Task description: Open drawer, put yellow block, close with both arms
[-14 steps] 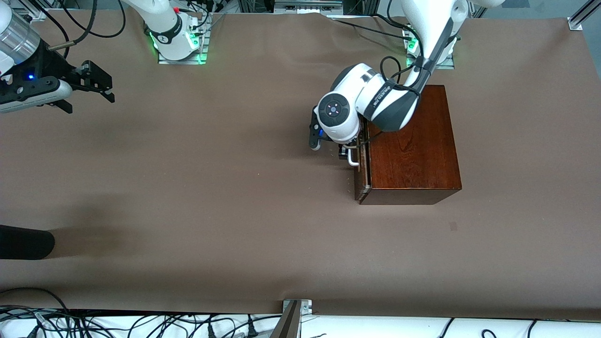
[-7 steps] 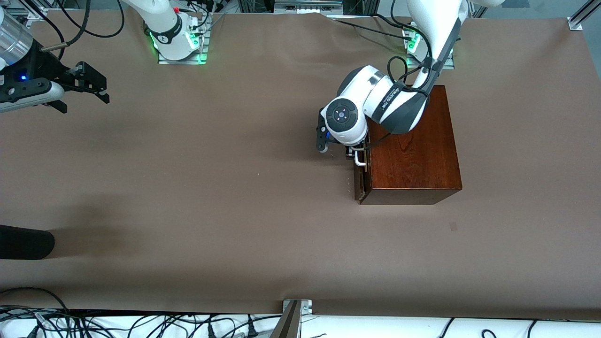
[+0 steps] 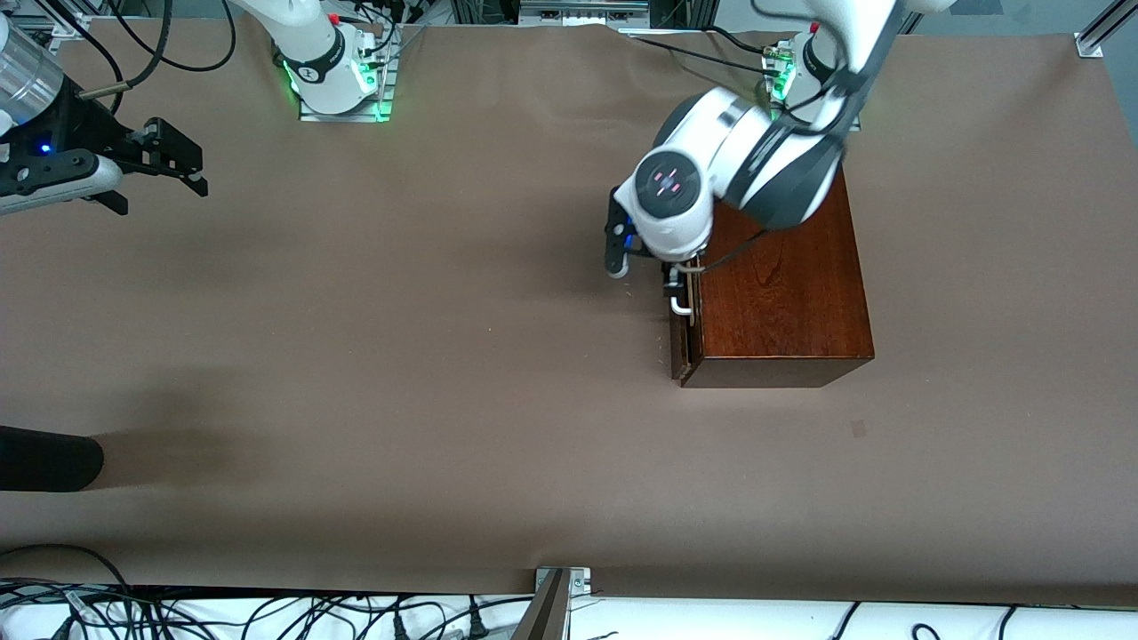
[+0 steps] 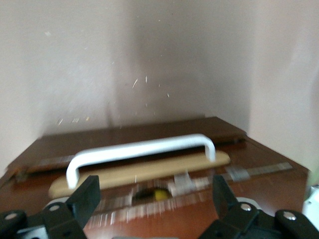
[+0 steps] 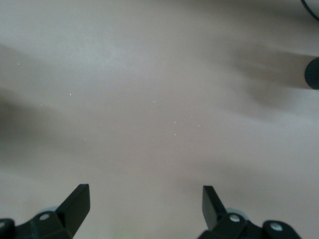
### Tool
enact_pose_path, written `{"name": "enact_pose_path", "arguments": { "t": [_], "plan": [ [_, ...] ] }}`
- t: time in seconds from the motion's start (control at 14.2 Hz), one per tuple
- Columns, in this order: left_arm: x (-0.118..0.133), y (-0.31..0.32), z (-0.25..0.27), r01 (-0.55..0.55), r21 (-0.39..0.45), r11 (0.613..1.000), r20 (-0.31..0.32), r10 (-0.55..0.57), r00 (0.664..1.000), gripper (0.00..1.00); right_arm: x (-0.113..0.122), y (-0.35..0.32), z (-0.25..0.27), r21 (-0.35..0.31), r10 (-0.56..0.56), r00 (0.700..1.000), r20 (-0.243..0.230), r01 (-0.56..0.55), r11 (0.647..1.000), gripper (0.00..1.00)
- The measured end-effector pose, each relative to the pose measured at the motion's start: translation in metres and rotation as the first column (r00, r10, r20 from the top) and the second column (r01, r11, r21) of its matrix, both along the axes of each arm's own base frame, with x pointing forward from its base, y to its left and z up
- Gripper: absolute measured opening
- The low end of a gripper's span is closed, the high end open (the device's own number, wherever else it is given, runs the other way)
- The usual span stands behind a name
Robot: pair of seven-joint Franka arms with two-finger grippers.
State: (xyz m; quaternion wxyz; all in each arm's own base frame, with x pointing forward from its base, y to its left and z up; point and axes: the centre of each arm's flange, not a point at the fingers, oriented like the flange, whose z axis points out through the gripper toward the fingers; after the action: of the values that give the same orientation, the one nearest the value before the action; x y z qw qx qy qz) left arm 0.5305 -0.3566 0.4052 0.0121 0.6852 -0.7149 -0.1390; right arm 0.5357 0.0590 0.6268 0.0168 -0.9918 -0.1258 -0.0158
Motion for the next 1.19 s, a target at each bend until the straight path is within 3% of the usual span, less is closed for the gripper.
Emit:
{"name": "enact_pose_path", "arguments": {
  "t": [0.35,0.56,0.77,0.98,1.19],
  "plan": [
    [0.043,0.093,0.11,-0.149,0.001,0.989,0.088,0.148,0.985,1.0,-0.001,-0.004,0.0,0.0,-0.006,1.0,-0.009,0.006,1.0,1.0],
    [0.075,0.157,0.138,-0.242,0.019,0.97,0.171,0.235,0.957,1.0,-0.002,-0.004,0.0,0.0,-0.007,1.0,-0.012,0.007,1.0,1.0],
    [0.094,0.209,0.149,-0.335,0.011,0.942,0.199,0.326,0.924,1.0,-0.002,-0.005,0.0,0.0,-0.007,1.0,-0.012,0.007,1.0,1.0],
    [0.105,0.264,0.149,-0.497,-0.002,0.868,0.203,0.487,0.849,1.0,-0.002,-0.005,0.0,0.0,-0.009,1.0,-0.012,0.009,1.0,1.0],
    [0.105,0.294,0.146,-0.665,-0.002,0.747,0.221,0.649,0.728,1.0,-0.001,-0.011,0.0,0.0,-0.019,1.0,-0.012,0.019,1.0,1.0]
  ]
}}
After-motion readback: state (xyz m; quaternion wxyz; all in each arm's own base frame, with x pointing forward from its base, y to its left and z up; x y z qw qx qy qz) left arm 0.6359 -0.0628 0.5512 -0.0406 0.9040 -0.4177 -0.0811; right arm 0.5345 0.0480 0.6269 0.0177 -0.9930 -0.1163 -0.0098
